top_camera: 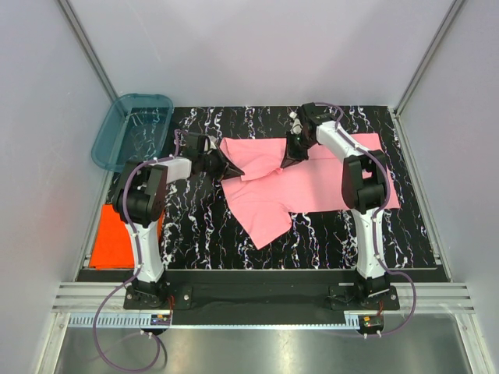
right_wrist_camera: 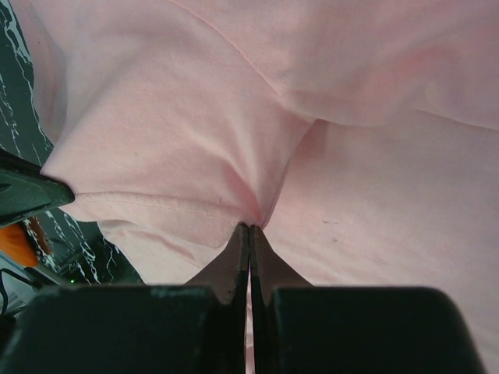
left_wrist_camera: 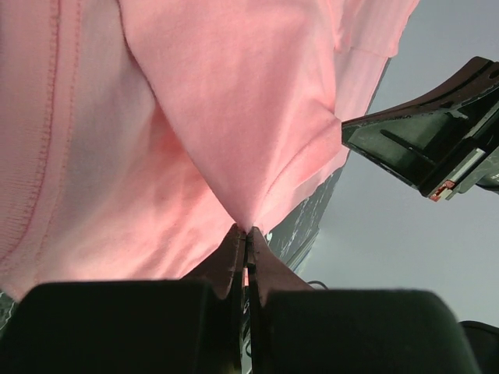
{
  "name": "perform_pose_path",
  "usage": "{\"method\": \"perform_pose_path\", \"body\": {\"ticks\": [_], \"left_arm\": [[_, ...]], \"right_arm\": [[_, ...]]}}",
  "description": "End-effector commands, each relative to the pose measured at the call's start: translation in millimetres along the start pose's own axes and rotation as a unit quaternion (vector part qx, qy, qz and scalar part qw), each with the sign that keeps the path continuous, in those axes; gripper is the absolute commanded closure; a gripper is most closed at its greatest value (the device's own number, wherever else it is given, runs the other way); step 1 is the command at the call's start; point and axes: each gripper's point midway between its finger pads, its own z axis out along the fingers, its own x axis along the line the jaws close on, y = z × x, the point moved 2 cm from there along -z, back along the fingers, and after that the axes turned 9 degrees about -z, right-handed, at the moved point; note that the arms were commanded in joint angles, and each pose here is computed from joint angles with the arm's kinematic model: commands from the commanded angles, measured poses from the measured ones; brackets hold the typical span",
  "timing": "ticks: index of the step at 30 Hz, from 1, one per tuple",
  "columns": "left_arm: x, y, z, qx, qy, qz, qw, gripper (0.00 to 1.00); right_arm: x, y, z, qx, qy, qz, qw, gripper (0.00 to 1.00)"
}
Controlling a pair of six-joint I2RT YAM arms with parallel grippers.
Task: Fold and stack the t-shirts
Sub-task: Fold the tshirt
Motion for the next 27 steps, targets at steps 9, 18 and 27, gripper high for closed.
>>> {"method": "perform_pose_path", "body": {"ticks": [9, 18, 27], "left_arm": [[-3, 1, -2, 0.005, 0.000, 0.012, 1.000, 0.99], [3, 2, -3, 0.002, 0.025, 0.018, 1.000, 0.93], [-8, 11, -37, -0.026, 0.067, 0.109, 0.991, 0.69]], "right_arm": [[13, 3, -11, -0.009, 0.029, -0.010, 0.999, 1.00], [17, -14, -3, 0.021, 0.048, 0.043, 0.998, 1.00], [-26, 2, -47, -0.022, -0.003, 0.100, 0.995, 0.55]]}}
